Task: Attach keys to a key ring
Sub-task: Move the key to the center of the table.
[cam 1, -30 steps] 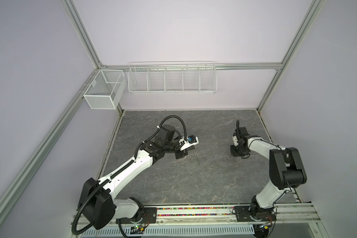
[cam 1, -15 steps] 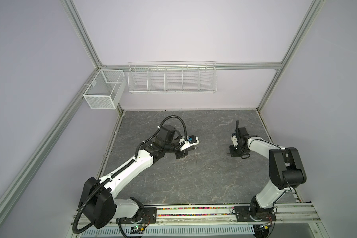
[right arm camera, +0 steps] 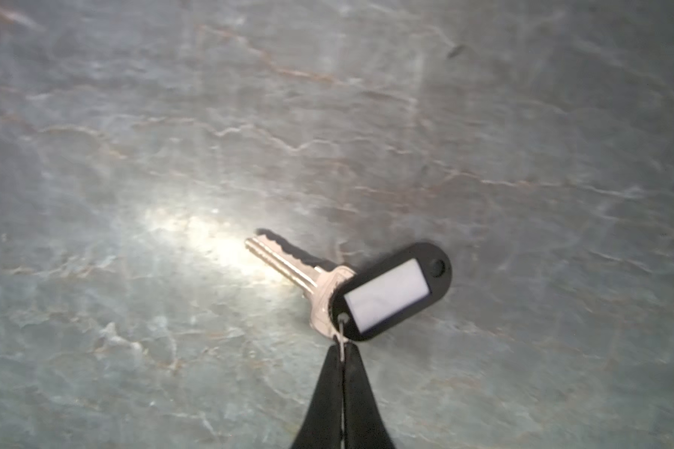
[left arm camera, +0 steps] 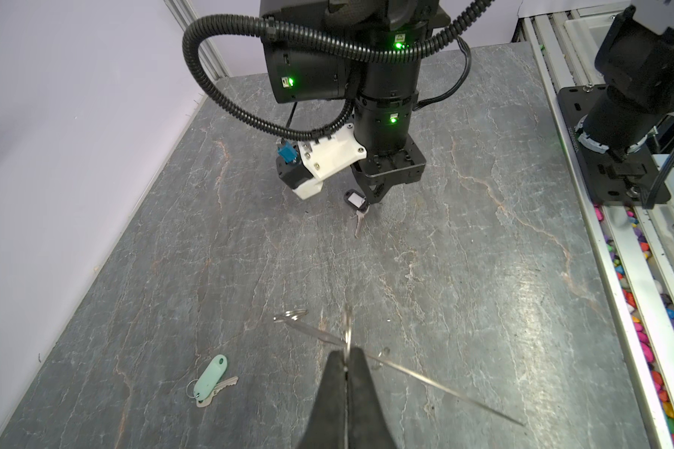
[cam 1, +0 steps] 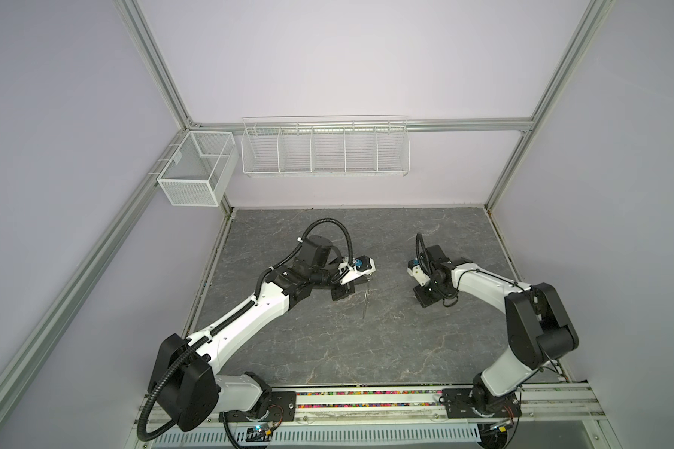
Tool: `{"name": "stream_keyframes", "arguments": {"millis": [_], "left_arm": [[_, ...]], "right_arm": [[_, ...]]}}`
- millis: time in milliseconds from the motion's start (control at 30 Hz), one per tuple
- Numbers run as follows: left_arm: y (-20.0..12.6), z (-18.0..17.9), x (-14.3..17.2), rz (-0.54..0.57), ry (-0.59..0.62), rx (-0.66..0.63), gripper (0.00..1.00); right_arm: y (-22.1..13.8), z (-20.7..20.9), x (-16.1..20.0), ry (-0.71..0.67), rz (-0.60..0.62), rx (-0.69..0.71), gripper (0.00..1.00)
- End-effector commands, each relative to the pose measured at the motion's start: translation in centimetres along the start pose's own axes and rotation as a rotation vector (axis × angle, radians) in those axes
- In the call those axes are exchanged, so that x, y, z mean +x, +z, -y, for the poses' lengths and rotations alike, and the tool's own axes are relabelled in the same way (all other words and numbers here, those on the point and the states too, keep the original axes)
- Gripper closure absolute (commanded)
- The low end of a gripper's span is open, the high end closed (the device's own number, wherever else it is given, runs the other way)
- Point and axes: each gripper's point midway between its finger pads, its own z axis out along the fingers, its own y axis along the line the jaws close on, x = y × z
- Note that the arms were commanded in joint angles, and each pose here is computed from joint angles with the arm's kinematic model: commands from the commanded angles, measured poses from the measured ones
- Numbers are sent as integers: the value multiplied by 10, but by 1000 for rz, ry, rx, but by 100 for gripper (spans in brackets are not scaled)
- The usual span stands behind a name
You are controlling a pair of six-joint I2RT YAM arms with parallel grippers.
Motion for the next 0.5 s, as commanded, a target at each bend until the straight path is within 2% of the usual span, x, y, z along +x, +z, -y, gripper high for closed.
{"name": "stream_keyframes", "arguments": {"millis": [0,200,467], "left_arm": [[-6,4,-2,13,26,1,100],[-10,9,4,1,28,-8,100],[-17,12,8,-12,51,-26,100]], "right_arm": [[3,-27,10,-118,-41,-61,94],[9,-59,8,-232,-36,-82,94],[15,-81,3,-242,-61,-71,94]]}}
